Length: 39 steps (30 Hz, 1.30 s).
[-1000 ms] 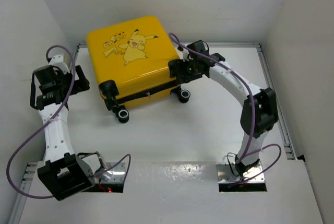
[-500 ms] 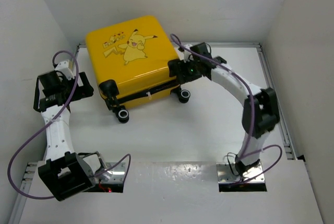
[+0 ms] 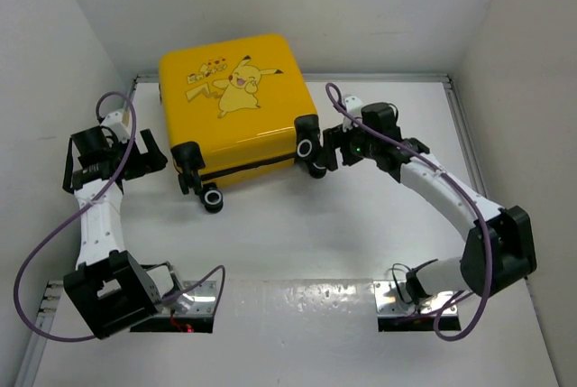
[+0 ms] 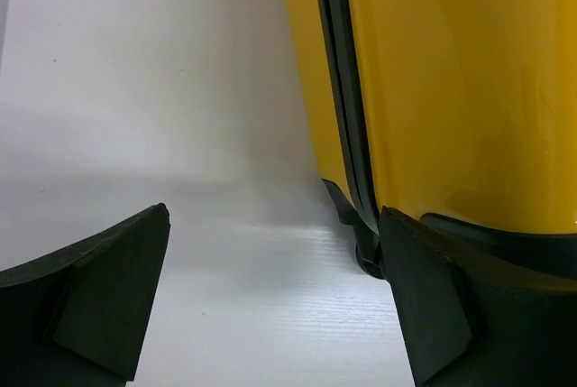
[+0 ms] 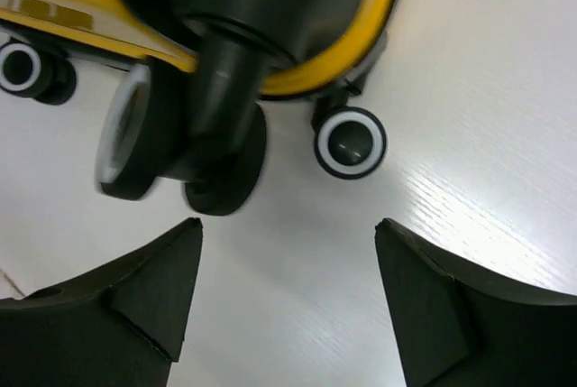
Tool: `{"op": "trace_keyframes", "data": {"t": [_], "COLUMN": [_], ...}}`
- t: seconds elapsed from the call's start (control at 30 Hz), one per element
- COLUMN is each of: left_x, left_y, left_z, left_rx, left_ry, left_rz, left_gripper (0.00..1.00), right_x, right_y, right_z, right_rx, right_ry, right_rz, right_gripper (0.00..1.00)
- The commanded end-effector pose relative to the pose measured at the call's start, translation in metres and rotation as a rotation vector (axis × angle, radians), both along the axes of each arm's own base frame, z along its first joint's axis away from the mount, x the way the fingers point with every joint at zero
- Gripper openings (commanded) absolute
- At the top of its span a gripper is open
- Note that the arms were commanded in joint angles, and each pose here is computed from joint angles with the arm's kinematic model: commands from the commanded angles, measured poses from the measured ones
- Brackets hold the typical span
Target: Pack the luggage
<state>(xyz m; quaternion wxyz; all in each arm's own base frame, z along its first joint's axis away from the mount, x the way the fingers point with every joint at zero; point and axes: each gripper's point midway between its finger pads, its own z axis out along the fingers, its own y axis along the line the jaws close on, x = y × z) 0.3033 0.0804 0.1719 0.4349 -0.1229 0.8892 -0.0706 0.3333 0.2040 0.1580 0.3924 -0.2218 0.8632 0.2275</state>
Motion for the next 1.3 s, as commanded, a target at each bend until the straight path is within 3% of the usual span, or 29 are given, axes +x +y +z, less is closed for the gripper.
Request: {"op": "trace_keyframes", "data": {"t": [0.0,0.2,0.23,0.3,0.37,0.47,0.63,0.67,0.73,0.77,0.97,1.13,1.27], "left_x": [0.01,0.01,0.01,0.011,0.012,0.014,0.009,0.008,0.007,0.006,0.005,0.012,0.014], "left_y": [0.006,0.008,0.008,0.009,0.009,0.01,0.019,0.018,0.019,0.017,0.015,0.012,0.01], "left_z": [0.017,0.017,0.017,0.018,0.015,0.016,0.016,0.019,0.021,0.017,0.011,0.017,0.028], "left_rx": [0.01,0.015,0.015,0.019,0.014,0.014,0.034,0.04,0.039,0.03,0.014,-0.018,-0.055], "left_ry": [-0.063,-0.061,-0.061,-0.069,-0.059,-0.058,-0.062,-0.072,-0.085,-0.08,-0.065,-0.078,-0.111], "left_rz": [0.014,0.021,0.021,0.021,0.021,0.021,0.036,0.036,0.038,0.031,0.023,0.014,0.001], "left_gripper": [0.99,0.99,0.99,0.99,0.99,0.99,0.99,0.99,0.99,0.99,0.99,0.99,0.95], "right_x": [0.015,0.042,0.058,0.07,0.088,0.099,0.07,0.05,0.034,0.013,-0.021,-0.012,0.01], "right_y": [-0.01,0.027,0.035,0.047,0.059,0.061,0.036,0.026,0.015,0.004,-0.016,-0.004,0.005], "right_z": [-0.006,0.001,0.028,0.017,0.038,0.044,0.042,0.019,0.025,0.0,-0.044,-0.081,-0.109], "right_rx": [0.029,0.051,0.083,0.078,0.107,0.123,0.111,0.093,0.1,0.082,0.074,0.092,0.129], "right_ry": [-0.041,-0.041,-0.097,-0.076,-0.108,-0.11,-0.1,-0.055,-0.08,-0.037,0.114,0.218,0.317], "right_rz": [-0.057,-0.029,-0.027,-0.007,-0.003,-0.01,0.004,0.003,0.0,-0.012,-0.165,-0.246,-0.348], "right_gripper": [0.77,0.8,0.8,0.66,0.51,0.49,0.58,0.6,0.67,0.69,0.69,0.52,0.44]}}
